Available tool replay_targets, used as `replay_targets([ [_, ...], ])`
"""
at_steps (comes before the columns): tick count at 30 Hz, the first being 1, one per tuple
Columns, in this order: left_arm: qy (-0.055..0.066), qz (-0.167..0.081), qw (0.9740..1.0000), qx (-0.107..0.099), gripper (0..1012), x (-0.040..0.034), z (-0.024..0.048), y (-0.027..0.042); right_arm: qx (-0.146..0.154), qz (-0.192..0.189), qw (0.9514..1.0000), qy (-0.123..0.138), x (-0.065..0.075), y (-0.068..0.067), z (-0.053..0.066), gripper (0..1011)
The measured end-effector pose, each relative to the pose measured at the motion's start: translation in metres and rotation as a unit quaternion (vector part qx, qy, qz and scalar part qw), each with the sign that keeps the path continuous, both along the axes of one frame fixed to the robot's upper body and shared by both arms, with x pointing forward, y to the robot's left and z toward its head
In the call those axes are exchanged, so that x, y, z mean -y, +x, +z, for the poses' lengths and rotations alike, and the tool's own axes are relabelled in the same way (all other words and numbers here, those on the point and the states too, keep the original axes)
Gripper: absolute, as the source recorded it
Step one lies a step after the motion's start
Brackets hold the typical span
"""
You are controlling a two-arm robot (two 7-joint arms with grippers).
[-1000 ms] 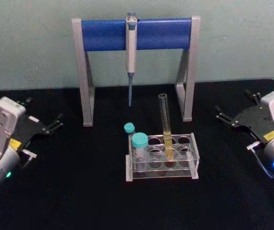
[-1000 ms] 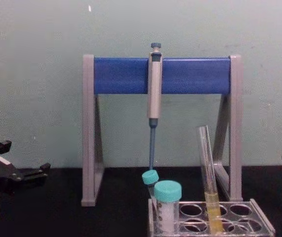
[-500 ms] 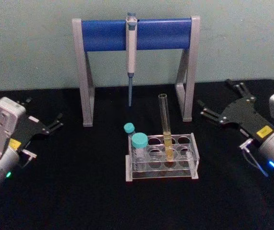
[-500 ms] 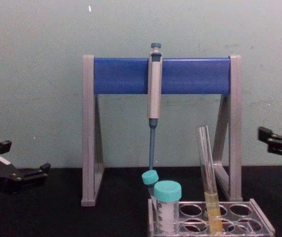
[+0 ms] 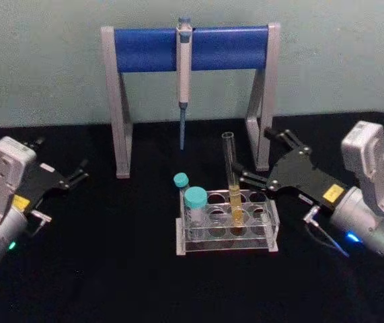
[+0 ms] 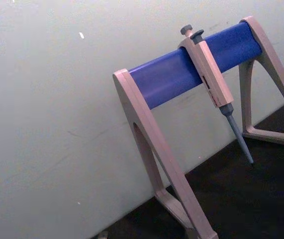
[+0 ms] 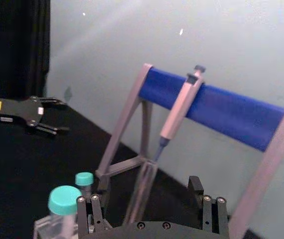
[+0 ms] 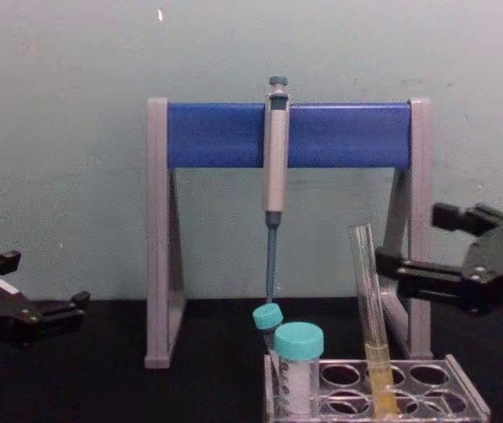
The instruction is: Pick up the test tube from the test tube rack, shake it, then place it back into the test tube rack.
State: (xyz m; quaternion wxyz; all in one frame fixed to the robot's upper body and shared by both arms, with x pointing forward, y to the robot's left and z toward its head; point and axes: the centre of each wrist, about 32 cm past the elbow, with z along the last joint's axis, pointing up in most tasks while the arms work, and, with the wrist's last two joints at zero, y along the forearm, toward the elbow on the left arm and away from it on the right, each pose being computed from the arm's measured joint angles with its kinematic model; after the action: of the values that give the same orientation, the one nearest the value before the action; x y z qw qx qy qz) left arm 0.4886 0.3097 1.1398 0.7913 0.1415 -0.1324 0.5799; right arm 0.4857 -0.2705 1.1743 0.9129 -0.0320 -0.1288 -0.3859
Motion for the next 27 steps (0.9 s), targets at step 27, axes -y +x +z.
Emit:
replay_targets([
  [27,0.0,0.0,1.0,0.0,1002,0.0,0.0,0.0,-0.134,-0.011,0.9906,0.025,-0.026,0.028,0.005,1000],
])
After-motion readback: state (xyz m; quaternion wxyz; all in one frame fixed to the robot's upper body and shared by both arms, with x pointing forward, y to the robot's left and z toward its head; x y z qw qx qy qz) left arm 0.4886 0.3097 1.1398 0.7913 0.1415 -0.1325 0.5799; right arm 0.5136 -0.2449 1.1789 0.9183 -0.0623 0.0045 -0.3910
